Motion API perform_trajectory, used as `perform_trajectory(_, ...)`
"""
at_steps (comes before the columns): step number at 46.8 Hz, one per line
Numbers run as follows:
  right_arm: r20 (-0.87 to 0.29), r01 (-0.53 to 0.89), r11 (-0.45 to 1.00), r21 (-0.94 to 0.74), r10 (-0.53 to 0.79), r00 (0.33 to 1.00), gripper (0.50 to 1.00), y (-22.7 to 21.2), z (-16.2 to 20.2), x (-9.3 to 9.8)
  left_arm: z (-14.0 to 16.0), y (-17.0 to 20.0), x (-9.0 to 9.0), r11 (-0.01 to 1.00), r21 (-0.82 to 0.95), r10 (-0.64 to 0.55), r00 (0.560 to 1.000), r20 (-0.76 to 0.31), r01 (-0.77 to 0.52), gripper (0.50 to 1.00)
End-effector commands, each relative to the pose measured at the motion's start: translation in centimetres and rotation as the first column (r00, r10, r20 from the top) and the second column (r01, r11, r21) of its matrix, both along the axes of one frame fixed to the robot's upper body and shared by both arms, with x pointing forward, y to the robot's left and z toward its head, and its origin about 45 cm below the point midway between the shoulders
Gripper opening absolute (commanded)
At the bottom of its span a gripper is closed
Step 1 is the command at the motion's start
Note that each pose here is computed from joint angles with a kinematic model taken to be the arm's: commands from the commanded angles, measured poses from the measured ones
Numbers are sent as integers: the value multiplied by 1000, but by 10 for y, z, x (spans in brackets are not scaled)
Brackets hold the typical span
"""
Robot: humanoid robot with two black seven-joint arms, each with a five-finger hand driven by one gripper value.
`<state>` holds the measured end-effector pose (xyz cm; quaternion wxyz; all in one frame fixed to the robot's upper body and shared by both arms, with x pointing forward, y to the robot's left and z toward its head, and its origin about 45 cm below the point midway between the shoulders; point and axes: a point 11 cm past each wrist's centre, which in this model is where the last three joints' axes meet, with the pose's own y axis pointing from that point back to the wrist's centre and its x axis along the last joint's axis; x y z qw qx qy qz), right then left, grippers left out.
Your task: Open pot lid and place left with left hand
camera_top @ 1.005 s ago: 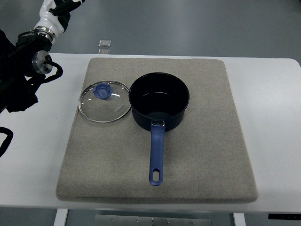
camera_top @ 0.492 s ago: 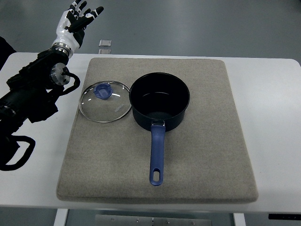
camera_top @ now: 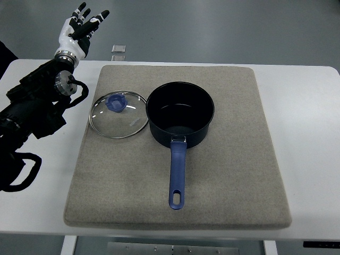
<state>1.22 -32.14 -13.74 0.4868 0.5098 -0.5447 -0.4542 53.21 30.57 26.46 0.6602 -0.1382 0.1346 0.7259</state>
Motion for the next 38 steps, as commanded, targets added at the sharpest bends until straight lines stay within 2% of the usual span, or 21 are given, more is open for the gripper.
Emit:
perform_trajectory(1, 0, 0, 1000, 0, 0, 1000, 917, 0, 0, 0, 0, 2, 0, 1000, -9, 2, 1000, 6, -2, 981)
perform_trajectory(38, 2, 9, 1000, 0, -9, 1000, 917, 0, 0, 1, 2, -2, 0, 1000, -18, -21, 999, 26, 22, 988)
